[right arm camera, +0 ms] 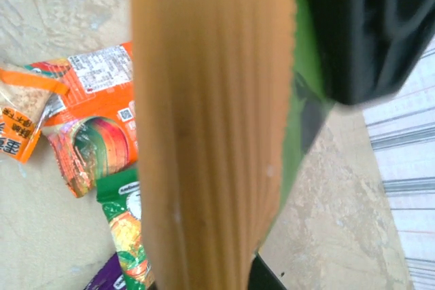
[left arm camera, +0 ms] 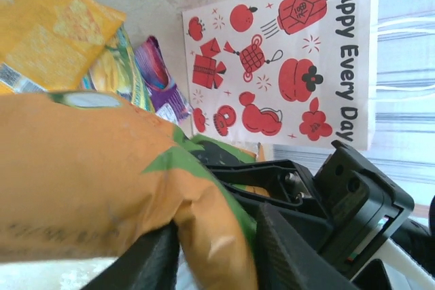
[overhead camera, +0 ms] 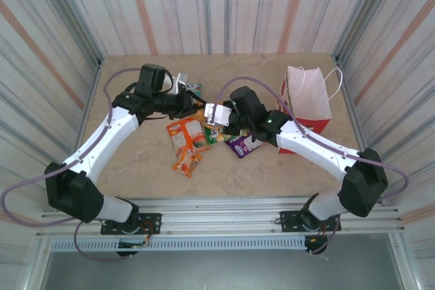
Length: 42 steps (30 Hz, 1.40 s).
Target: Place the snacks into the paper bag
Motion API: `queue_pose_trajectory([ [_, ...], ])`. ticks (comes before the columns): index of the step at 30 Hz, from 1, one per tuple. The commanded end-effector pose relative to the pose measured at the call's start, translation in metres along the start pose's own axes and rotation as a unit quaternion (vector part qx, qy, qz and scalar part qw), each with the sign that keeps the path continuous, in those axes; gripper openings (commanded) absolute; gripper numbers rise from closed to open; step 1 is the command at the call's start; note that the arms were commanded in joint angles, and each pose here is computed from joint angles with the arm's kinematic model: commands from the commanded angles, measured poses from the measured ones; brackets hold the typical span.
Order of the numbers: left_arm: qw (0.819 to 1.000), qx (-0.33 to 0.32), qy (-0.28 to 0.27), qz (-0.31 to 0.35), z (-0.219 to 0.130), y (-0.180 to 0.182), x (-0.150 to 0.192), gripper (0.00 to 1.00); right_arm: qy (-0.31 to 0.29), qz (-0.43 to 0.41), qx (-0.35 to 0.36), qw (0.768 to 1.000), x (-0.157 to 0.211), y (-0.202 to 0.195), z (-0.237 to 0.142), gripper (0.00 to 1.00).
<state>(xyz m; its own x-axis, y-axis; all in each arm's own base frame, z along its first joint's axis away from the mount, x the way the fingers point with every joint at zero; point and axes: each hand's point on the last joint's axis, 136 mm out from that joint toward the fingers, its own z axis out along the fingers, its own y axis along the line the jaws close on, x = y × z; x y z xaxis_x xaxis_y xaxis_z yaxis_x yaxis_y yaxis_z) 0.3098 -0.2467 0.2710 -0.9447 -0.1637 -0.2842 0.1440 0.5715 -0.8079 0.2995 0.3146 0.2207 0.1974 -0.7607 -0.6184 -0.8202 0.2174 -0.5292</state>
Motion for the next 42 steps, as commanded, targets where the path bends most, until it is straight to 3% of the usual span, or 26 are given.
queue_pose_trajectory([
  [1, 0.998, -0.032, -0.043, 0.033, -0.019, 0.001, -0.019, 0.47, -0.028, 0.062, 0.011, 0.998, -0.006, -0.010, -0.021, 0.01],
  [7, 0.992, -0.068, -0.093, 0.043, -0.045, 0.008, -0.030, 0.59, -0.074, 0.181, 0.030, 0.980, -0.006, -0.038, -0.058, 0.00],
  [15, 0.981, -0.114, -0.144, 0.060, -0.065, 0.022, -0.031, 0.61, -0.127, 0.316, 0.092, 0.936, -0.008, -0.094, -0.117, 0.00],
  [20, 0.982, -0.120, -0.138, 0.055, -0.061, 0.030, -0.028, 0.61, -0.172, 0.395, 0.185, 0.883, -0.010, -0.148, -0.182, 0.00],
  [26, 0.982, -0.122, -0.135, 0.052, -0.056, 0.036, -0.027, 0.60, -0.211, 0.436, 0.307, 0.819, 0.001, -0.179, -0.270, 0.00],
  [31, 0.982, -0.123, -0.130, 0.054, -0.051, 0.038, -0.027, 0.60, -0.189, 0.448, 0.409, 0.772, 0.030, -0.182, -0.322, 0.00],
  [36, 0.984, -0.125, -0.117, 0.058, -0.041, 0.040, -0.024, 0.60, -0.129, 0.470, 0.462, 0.741, 0.069, -0.173, -0.337, 0.00],
  [39, 0.984, -0.126, -0.109, 0.056, -0.036, 0.042, -0.023, 0.59, -0.100, 0.488, 0.462, 0.733, 0.085, -0.166, -0.335, 0.00],
  [42, 0.985, -0.127, -0.103, 0.053, -0.033, 0.045, -0.022, 0.59, -0.064, 0.509, 0.429, 0.743, 0.098, -0.157, -0.318, 0.00],
])
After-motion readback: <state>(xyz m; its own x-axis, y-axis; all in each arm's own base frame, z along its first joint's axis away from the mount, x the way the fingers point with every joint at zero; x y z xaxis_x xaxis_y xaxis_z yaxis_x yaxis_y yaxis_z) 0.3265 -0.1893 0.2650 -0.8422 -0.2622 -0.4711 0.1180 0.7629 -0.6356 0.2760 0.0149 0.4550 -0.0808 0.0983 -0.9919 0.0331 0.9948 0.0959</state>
